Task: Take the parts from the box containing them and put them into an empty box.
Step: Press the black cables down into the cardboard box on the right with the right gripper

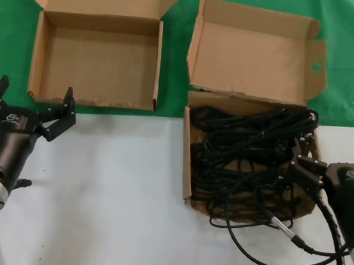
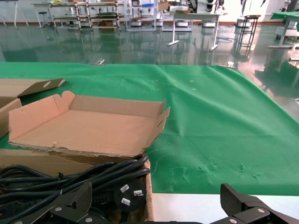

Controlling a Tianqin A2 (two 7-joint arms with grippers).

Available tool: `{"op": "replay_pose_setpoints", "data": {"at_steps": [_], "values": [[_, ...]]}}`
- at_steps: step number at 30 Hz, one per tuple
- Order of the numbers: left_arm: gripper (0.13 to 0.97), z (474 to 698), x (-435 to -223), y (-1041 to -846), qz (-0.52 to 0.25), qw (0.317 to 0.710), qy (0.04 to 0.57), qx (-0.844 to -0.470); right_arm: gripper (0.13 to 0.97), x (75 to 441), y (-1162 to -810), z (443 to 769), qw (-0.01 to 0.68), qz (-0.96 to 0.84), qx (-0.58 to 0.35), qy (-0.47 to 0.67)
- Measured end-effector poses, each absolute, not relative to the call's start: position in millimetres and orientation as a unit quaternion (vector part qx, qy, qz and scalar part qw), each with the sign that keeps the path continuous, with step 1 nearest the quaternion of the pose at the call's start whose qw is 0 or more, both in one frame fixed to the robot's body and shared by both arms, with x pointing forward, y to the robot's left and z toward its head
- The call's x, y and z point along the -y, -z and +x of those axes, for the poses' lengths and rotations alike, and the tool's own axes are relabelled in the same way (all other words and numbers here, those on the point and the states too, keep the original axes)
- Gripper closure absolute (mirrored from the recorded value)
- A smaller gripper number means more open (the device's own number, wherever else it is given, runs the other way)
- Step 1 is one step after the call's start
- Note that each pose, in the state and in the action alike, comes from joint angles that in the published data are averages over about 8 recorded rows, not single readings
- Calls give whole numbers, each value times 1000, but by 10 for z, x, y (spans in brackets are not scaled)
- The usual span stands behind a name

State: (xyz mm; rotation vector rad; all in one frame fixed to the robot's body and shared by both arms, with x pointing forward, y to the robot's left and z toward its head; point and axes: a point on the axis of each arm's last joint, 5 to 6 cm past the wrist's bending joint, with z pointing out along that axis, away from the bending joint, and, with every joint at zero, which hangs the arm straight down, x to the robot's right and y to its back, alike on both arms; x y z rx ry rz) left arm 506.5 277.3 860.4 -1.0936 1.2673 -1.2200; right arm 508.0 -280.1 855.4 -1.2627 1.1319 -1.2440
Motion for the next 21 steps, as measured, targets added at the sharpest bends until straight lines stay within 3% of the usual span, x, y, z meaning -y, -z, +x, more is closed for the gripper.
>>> {"op": "replay_pose_setpoints", "data": {"at_steps": [7, 14, 21], "values": [[278, 5065, -2773, -8604, -454, 510, 507, -526, 130, 2798, -8577, 5062, 497, -523, -462, 515], [427, 5065, -2773, -8604, -454, 510, 507, -526, 130, 2828, -8780, 4954, 504, -553, -409, 522], [583, 5065, -2773, -8604, -454, 510, 507, -526, 130, 2965, -9224, 4888, 496, -630, -277, 530]]}}
